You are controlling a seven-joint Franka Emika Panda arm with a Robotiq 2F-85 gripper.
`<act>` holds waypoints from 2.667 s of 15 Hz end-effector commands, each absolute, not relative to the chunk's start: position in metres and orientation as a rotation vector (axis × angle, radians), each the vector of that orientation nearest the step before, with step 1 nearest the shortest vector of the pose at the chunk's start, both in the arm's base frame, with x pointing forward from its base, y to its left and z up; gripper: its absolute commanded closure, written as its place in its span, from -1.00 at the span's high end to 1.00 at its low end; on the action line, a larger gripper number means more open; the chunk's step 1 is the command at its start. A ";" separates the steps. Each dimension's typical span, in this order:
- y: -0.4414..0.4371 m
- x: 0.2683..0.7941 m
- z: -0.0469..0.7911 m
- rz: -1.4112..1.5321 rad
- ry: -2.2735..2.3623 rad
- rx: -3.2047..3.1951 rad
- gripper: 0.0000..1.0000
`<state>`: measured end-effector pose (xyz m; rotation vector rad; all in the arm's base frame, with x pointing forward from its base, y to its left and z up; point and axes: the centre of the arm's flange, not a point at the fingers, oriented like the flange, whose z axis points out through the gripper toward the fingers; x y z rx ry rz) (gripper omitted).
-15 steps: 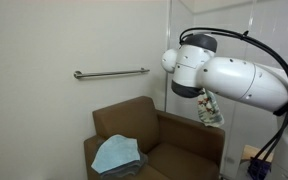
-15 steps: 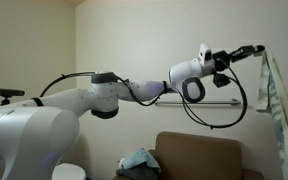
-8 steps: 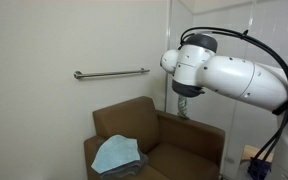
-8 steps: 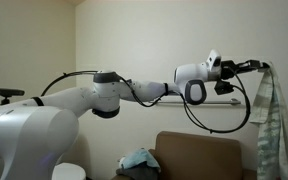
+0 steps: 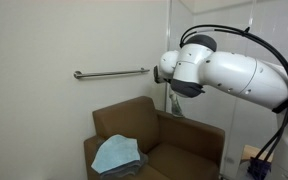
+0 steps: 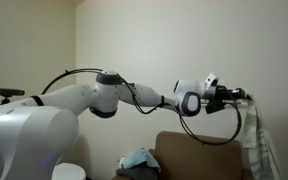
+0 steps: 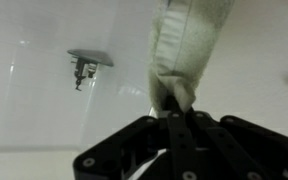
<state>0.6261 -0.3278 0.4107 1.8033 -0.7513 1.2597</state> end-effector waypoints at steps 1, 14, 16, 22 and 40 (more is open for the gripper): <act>-0.308 0.631 0.379 1.221 -0.647 1.997 -0.92; -0.183 0.633 0.339 1.248 -0.153 2.407 -0.40; -0.188 0.624 0.336 1.235 -0.107 2.423 -0.17; -0.217 0.598 0.350 1.234 -0.136 2.406 0.60; -0.248 0.549 0.465 1.309 -0.229 2.212 1.00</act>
